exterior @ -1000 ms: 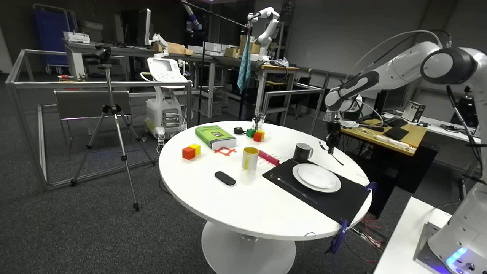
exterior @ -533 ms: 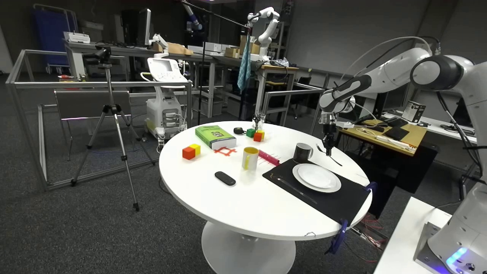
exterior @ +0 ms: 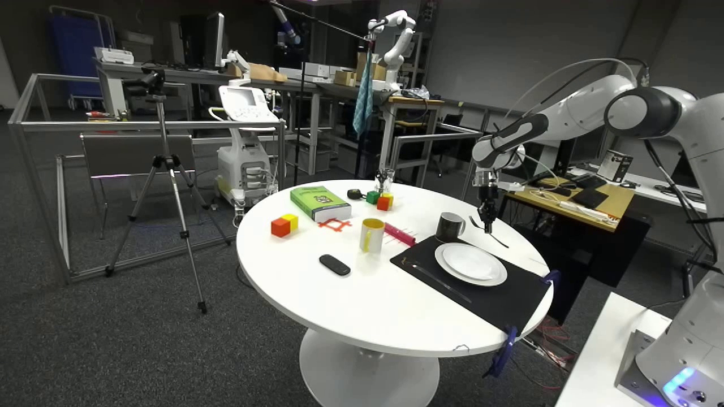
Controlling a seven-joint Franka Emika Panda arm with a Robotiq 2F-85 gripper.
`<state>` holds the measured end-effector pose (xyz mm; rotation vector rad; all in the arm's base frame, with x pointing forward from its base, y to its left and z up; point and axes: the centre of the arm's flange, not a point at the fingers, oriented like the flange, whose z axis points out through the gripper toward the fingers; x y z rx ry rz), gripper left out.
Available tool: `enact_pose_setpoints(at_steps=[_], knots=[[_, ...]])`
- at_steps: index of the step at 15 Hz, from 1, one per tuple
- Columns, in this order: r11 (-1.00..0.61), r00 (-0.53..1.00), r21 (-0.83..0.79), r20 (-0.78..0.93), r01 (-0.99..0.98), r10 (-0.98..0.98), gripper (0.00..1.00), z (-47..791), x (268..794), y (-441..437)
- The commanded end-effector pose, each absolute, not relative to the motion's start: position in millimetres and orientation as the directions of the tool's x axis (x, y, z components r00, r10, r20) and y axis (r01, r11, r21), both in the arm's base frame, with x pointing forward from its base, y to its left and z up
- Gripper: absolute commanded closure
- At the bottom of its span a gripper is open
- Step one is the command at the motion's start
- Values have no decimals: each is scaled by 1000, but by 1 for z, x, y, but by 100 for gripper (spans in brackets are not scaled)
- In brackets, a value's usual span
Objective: Take the fork out of the cup then move the cup off of the table mat
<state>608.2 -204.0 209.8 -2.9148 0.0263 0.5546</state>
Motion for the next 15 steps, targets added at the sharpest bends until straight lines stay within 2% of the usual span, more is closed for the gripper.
enact_pose_setpoints(at_steps=[1,15], knots=[[-985,930,-166,-367,-38,26,99,211,607,-202],[-991,885,-131,-459,28,85,99,166,600,-203]])
